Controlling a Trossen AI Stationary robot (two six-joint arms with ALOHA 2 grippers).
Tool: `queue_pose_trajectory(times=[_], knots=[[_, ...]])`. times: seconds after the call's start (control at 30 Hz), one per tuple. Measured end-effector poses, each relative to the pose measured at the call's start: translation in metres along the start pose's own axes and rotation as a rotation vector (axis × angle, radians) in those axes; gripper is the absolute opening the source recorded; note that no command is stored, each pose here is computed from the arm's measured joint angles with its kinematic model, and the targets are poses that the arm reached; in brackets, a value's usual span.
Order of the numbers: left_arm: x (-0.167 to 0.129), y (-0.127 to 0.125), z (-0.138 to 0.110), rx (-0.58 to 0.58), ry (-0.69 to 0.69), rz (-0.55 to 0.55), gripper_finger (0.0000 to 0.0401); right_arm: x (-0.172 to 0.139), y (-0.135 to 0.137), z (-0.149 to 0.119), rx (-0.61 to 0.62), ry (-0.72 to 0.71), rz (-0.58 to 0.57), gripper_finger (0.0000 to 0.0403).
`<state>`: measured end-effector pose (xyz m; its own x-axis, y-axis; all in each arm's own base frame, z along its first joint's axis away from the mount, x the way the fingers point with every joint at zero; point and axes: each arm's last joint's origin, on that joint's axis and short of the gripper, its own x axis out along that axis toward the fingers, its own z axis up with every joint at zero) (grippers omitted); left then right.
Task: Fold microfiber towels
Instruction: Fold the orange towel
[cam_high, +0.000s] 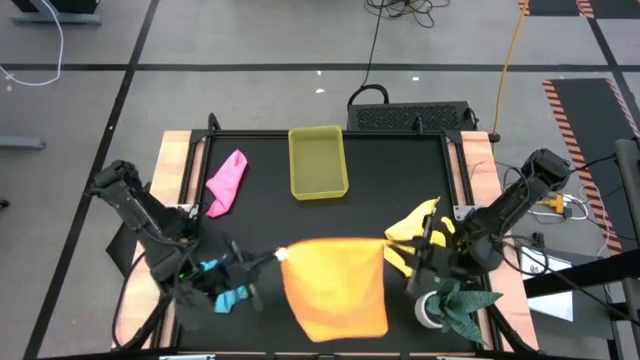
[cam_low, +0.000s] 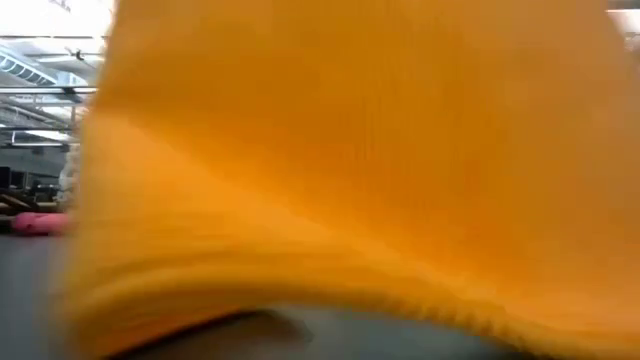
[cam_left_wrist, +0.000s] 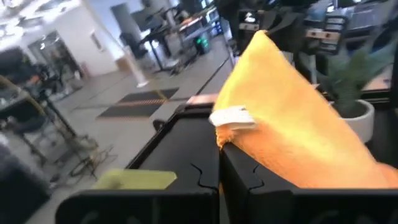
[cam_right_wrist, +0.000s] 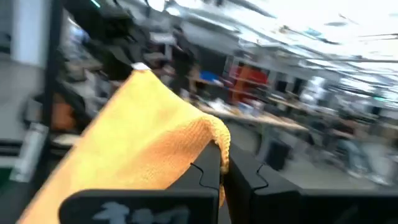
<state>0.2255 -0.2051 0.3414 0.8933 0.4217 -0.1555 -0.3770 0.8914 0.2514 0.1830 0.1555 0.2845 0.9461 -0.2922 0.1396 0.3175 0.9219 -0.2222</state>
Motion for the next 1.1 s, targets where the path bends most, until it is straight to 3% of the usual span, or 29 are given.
queue_pose_trajectory(times=[0.07, 0.13, 0.3, 0.33, 0.4, 0.5, 0.6, 0.7, 0.8, 0.9, 1.1], knots=[[0.004, -0.003, 0.003, -0.041, 0.009, -0.113, 0.0003, 0.001, 0.002, 0.0, 0.013, -0.036, 0.072, 0.0], [0.001, -0.008, 0.011, -0.082, -0.017, -0.266, 0.0005, -0.002, 0.006, 0.005, 0.063, -0.119, 0.233, 0.0], [-0.021, -0.021, 0.036, -0.126, -0.221, -0.659, 0.0003, -0.016, 0.015, 0.022, 0.306, -0.406, 0.809, 0.0], [-0.026, -0.022, 0.04, -0.131, -0.264, -0.692, 0.0003, -0.018, 0.015, 0.025, 0.359, -0.462, 0.899, 0.0], [-0.031, -0.022, 0.045, -0.124, -0.332, -0.693, 0.0007, -0.019, 0.014, 0.029, 0.429, -0.53, 0.946, 0.0], [-0.035, -0.019, 0.048, -0.079, -0.362, -0.584, 0.0007, -0.018, 0.01, 0.032, 0.436, -0.544, 0.85, 0.0], [-0.03, -0.015, 0.044, -0.033, -0.294, -0.381, 0.0004, -0.011, 0.005, 0.029, 0.385, -0.472, 0.65, 0.0], [-0.017, -0.009, 0.033, 0.037, -0.175, -0.137, 0.0008, -0.001, 0.002, 0.02, 0.273, -0.348, 0.446, 0.0], [-0.002, -0.001, 0.015, 0.106, -0.066, 0.028, 0.0005, 0.01, -0.002, 0.009, 0.145, -0.207, 0.244, 0.0], [0.012, 0.008, -0.004, 0.151, 0.026, 0.079, 0.0004, 0.021, -0.007, -0.006, 0.024, -0.058, 0.097, 0.0], [0.037, 0.027, -0.033, 0.08, 0.218, 0.127, 0.0003, 0.039, -0.017, -0.032, -0.069, 0.131, -0.021, 0.0]])
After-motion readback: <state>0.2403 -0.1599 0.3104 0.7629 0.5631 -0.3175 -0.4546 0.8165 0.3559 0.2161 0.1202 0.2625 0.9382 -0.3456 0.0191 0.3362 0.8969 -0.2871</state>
